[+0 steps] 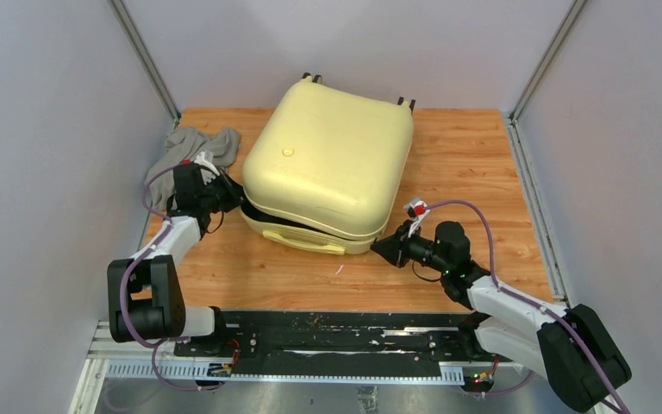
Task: Pack the luggage
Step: Zip the luggage at the center of the board.
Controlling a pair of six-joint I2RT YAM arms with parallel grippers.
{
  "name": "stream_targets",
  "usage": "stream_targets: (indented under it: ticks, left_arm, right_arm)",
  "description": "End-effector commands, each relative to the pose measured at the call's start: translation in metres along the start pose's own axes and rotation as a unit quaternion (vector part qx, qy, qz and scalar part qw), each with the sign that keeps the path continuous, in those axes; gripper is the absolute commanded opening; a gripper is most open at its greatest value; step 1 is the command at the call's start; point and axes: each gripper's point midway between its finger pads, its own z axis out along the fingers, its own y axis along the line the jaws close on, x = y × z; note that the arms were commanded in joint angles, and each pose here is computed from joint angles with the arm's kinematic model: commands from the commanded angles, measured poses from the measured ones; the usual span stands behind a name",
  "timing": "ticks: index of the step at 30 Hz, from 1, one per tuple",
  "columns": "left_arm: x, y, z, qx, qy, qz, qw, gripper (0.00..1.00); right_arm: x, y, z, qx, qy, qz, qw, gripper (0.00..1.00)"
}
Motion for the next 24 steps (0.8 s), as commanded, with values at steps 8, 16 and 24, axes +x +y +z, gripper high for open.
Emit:
stream_targets:
  ticks: [8,16,24]
  left_arm:
    - [0.054,0.001,-0.002,0.005,0.083,-0.024,0.996,0.0]
    - [0.051,-0.001,-0.002,0.007,0.077,-0.022,0.997,0.0]
    - [0.048,-0.003,-0.004,0.011,0.074,-0.023,0.997,0.0]
  right_arm:
    - [0.029,0.084,0.011,-0.161,0.09,0.044,0.982,0.0]
    - [0.034,0.028,-0.024,0.027,0.07,0.055,0.996,0.29]
    - [-0.001,-0.007,-0.048,0.164,-0.009,0.068,0.984,0.67]
